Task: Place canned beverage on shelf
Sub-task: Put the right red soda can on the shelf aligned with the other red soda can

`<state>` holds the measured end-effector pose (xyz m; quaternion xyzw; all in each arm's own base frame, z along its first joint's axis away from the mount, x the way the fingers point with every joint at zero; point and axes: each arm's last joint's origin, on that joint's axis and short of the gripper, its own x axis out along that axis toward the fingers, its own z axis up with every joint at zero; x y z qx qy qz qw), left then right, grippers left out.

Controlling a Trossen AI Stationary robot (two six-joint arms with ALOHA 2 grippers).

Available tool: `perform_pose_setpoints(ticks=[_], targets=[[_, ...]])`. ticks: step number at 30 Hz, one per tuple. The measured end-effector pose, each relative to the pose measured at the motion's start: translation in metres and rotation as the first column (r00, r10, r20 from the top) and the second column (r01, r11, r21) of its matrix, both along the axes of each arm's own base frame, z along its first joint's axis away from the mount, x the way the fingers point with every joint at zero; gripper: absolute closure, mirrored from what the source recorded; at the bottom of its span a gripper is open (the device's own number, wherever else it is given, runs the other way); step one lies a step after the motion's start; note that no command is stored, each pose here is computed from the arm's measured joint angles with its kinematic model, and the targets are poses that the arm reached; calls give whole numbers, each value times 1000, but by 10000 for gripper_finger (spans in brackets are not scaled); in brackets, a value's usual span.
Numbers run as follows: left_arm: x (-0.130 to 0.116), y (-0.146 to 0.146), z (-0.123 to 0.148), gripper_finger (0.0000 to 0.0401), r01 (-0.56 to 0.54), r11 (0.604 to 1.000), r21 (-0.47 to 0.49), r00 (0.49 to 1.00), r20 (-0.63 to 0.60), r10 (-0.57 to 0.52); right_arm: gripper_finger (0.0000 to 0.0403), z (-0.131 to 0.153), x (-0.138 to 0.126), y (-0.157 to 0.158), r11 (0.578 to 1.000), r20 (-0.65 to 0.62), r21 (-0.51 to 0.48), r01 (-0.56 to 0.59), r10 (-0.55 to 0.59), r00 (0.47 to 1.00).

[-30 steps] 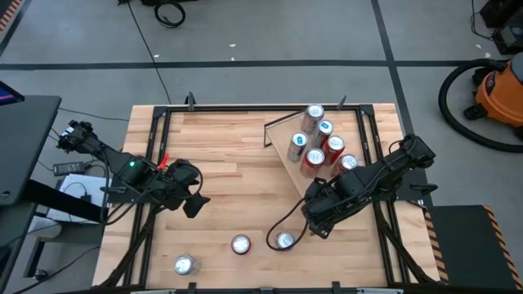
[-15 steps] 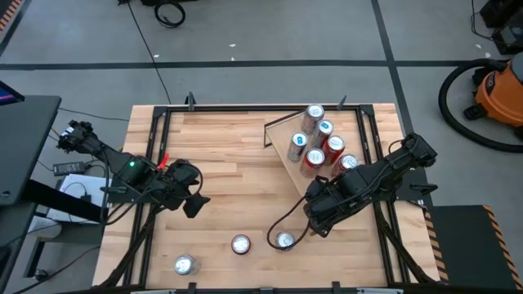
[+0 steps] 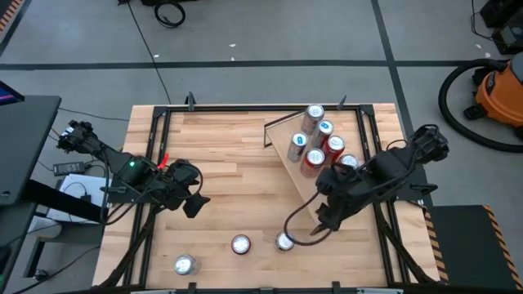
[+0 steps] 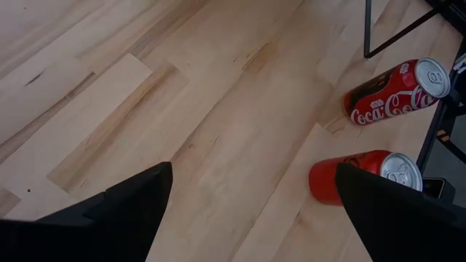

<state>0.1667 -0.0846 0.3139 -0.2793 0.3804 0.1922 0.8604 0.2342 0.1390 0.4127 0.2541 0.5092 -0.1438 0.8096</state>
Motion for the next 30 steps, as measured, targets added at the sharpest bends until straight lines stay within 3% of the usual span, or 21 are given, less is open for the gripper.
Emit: perform_pose_setpoints(ticks=[5,8,15,20,30], targets=[[0,0,0,5,0,1000,0,1000,0,0,80,18,13,12,984,224,133,-121,89,971],[0,0,0,5,0,1000,0,1000,0,0,80,23,21,17,959,287,224,-176,108,952],[0,0,0,5,0,1000,0,1000,1,0,81,-16,38,18,949,140,312,-47,3,990],[0,0,0,5,0,1000,1,1000,0,0,81,-43,46,21,928,81,373,-16,-16,997],[0,0,0,5,1,1000,1,1000,0,-1,81,-74,47,22,929,0,369,15,-16,1000]])
